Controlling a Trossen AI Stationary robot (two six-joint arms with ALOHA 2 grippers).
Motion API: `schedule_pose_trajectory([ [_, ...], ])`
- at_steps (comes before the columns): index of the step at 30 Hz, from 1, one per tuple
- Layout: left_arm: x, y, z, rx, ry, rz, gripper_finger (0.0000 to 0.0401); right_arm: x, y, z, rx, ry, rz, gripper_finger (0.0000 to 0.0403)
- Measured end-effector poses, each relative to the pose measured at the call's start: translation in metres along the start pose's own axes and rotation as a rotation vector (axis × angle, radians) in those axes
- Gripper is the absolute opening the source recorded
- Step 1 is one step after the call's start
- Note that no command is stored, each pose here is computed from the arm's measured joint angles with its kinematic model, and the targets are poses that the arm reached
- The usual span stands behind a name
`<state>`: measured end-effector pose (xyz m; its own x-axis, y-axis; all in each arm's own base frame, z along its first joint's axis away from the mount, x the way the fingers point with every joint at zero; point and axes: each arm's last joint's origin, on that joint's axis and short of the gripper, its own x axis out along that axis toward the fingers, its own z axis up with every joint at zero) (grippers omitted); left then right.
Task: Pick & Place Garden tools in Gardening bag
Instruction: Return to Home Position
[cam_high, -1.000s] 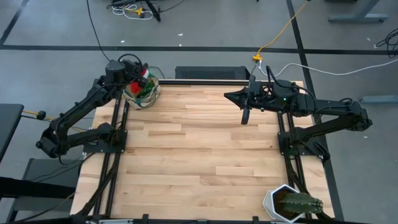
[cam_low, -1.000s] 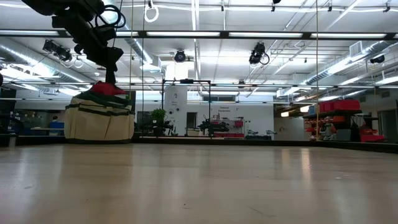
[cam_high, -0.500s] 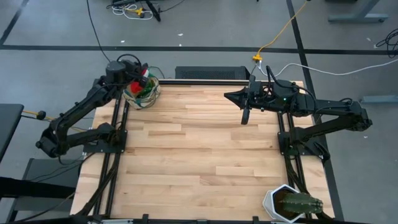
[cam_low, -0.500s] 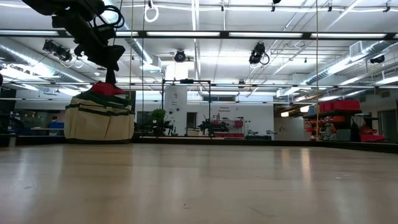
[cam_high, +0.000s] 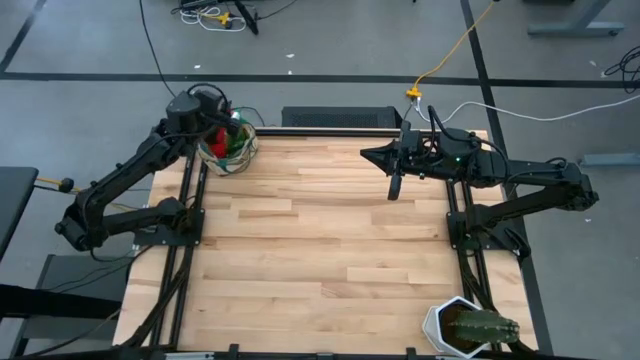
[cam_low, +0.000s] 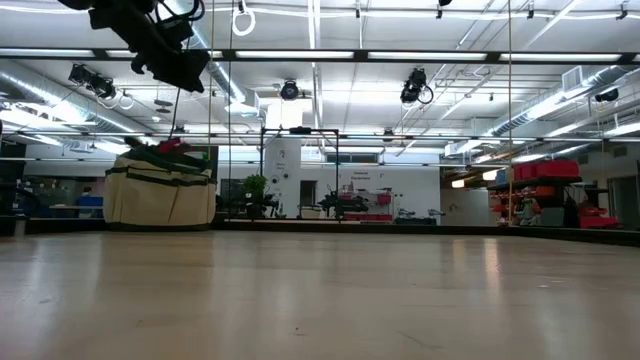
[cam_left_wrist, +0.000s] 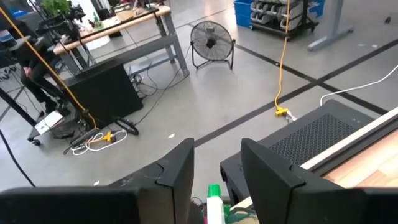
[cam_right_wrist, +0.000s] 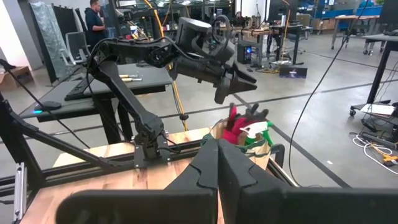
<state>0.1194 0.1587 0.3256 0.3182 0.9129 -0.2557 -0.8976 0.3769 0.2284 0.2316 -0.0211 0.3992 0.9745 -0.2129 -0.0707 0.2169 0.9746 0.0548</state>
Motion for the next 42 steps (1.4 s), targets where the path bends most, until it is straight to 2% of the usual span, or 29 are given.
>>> schedule_pose_trajectory([
  [17,-0.004,-0.004,0.004,0.010,0.003,-0.030,0.0140,0.000,0.000,-0.001,-0.002,0.014,-0.001,0.0004],
  [23,-0.009,-0.018,0.007,-0.015,-0.026,-0.199,0.0119,0.000,0.000,-0.002,-0.002,0.016,-0.001,0.0004],
  [30,-0.021,-0.039,0.010,-0.079,-0.048,-0.404,0.0064,0.000,0.000,-0.002,-0.005,0.021,-0.003,0.0004],
  [37,-0.035,-0.057,0.014,-0.065,-0.088,-0.510,0.0008,0.000,-0.001,-0.002,-0.013,0.019,-0.028,0.0004],
  [42,-0.041,-0.063,0.017,-0.058,-0.106,-0.552,0.0011,0.000,-0.001,-0.002,-0.012,0.019,-0.028,0.0004],
])
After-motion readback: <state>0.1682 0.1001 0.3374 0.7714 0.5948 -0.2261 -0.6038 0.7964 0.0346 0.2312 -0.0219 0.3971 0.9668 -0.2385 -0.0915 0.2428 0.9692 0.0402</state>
